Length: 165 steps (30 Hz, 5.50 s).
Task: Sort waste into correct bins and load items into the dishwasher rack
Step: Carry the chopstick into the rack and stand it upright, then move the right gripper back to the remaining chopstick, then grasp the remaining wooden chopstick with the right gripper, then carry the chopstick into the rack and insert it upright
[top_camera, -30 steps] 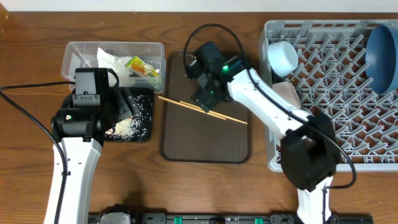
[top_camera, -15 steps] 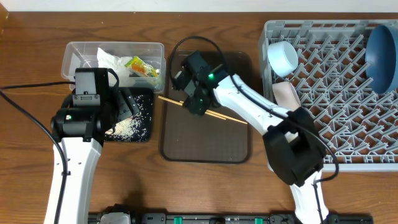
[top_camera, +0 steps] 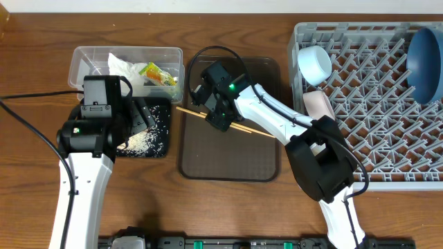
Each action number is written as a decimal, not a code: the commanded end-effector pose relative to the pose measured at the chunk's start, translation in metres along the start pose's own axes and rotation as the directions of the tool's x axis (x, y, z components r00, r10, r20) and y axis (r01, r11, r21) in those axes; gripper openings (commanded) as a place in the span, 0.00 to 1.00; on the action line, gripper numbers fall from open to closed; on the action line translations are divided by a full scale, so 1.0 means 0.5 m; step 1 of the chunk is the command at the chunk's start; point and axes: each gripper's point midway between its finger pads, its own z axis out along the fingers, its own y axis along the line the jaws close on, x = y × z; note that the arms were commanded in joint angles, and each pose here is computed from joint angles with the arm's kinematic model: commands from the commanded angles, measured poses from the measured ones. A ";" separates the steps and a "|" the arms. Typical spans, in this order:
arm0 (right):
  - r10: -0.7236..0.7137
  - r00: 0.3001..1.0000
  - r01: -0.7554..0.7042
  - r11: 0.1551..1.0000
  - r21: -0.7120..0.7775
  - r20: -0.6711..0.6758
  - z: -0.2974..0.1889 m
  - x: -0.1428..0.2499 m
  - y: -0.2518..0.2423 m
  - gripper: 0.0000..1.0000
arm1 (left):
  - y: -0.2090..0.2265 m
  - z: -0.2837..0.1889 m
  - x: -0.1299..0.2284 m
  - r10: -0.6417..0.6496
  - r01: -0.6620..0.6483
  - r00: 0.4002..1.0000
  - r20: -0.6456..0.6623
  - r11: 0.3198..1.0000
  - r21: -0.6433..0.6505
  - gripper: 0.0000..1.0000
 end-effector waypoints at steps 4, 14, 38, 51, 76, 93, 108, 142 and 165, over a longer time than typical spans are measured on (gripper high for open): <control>-0.010 0.995 0.011 1.000 0.016 -0.100 0.058 0.043 0.003 0.36 | 0.000 -0.008 -0.015 0.001 -0.001 1.000 0.020 1.000 -0.003 0.91; 0.002 0.993 0.004 0.998 0.056 -0.116 0.056 0.048 -0.009 0.05 | 0.000 -0.008 -0.015 0.001 -0.001 1.000 0.020 1.000 -0.003 0.91; 0.588 0.806 -0.589 0.787 0.181 0.068 -0.328 0.021 -0.263 0.01 | 0.000 -0.008 -0.015 0.001 -0.001 1.000 0.020 1.000 -0.003 0.91; 0.894 0.436 -0.859 0.380 0.344 0.102 -0.437 0.344 -0.507 0.01 | 0.000 -0.008 -0.015 0.001 -0.001 1.000 0.020 1.000 -0.003 0.91; 0.869 0.494 -0.834 0.470 0.288 0.015 -0.327 0.426 -0.547 0.65 | 0.000 -0.008 -0.015 0.001 -0.001 1.000 0.020 1.000 -0.003 0.91; 0.436 0.900 -0.428 0.887 0.175 -0.009 -0.312 0.099 -0.320 0.72 | 0.000 -0.008 -0.015 0.001 -0.001 1.000 0.020 1.000 -0.003 0.91; 0.198 0.971 -0.203 0.979 -0.026 -0.131 -0.108 0.000 -0.099 0.68 | 0.000 -0.008 -0.015 0.001 -0.001 1.000 0.020 1.000 -0.003 0.91; 0.130 0.951 -0.136 0.991 -0.001 -0.281 0.075 0.046 -0.057 0.01 | 0.000 -0.008 -0.015 0.001 -0.001 1.000 0.020 1.000 -0.003 0.91; 0.752 0.619 -0.785 0.595 0.172 0.225 -0.424 0.186 -0.475 0.01 | 0.000 -0.008 -0.015 0.001 -0.001 1.000 0.020 1.000 -0.003 0.91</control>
